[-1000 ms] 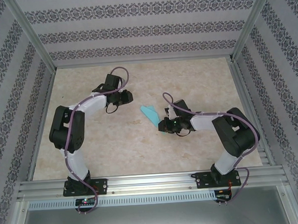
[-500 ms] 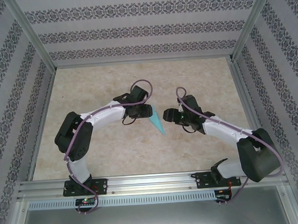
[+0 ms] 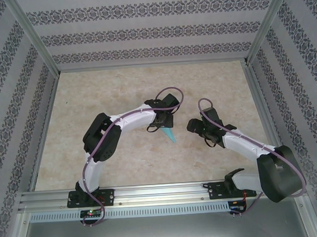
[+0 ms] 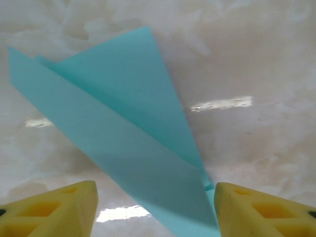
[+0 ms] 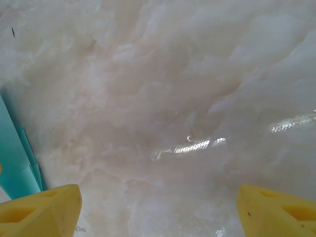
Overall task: Fold a paper plane with a square sheet of paper (pick it up from the middle)
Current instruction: Turn over a paper plane at the center of the table.
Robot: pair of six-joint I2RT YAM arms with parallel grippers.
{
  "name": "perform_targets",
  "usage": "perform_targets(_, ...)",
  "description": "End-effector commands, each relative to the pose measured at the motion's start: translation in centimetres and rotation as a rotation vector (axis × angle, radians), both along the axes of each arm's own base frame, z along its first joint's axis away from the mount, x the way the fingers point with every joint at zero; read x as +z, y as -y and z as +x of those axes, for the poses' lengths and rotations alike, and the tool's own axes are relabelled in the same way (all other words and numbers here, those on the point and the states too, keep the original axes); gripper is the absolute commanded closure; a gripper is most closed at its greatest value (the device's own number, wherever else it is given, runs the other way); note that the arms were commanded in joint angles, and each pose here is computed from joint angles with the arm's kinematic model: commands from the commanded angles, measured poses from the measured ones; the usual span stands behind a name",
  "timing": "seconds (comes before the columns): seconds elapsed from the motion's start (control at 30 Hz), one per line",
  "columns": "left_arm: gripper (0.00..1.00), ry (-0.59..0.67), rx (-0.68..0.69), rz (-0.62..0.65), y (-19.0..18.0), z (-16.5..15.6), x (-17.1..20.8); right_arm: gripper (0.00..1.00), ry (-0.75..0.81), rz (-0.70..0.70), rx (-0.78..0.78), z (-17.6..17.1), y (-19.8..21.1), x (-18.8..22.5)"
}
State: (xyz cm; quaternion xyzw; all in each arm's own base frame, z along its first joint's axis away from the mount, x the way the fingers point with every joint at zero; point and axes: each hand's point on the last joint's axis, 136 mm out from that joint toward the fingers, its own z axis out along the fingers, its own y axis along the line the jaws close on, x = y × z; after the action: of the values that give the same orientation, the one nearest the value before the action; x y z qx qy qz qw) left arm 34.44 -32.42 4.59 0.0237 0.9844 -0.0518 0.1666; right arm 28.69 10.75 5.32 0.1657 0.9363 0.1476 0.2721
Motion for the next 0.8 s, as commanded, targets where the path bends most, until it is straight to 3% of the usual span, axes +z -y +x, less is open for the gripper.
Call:
perform_targets(0.0,0.41,0.019,0.043,0.043,-1.0,-0.1,1.1,0.18,0.009,-0.012,-0.044,0.0,1.0,0.1)
perform_targets(0.23,0.56,0.047,0.083,0.022,-1.6,-0.2,1.9,0.18,-0.005,-0.005,-0.042,0.2,0.9,-0.2)
perform_targets(0.6,0.98,0.058,0.101,0.0,-1.8,-0.1,1.7,0.17,0.011,0.026,-0.018,0.3,0.3,0.6)
perform_targets(0.77,1.0,0.124,0.056,-0.056,-1.6,-0.1,4.9,0.17,0.068,0.06,0.002,0.3,-0.1,2.2)
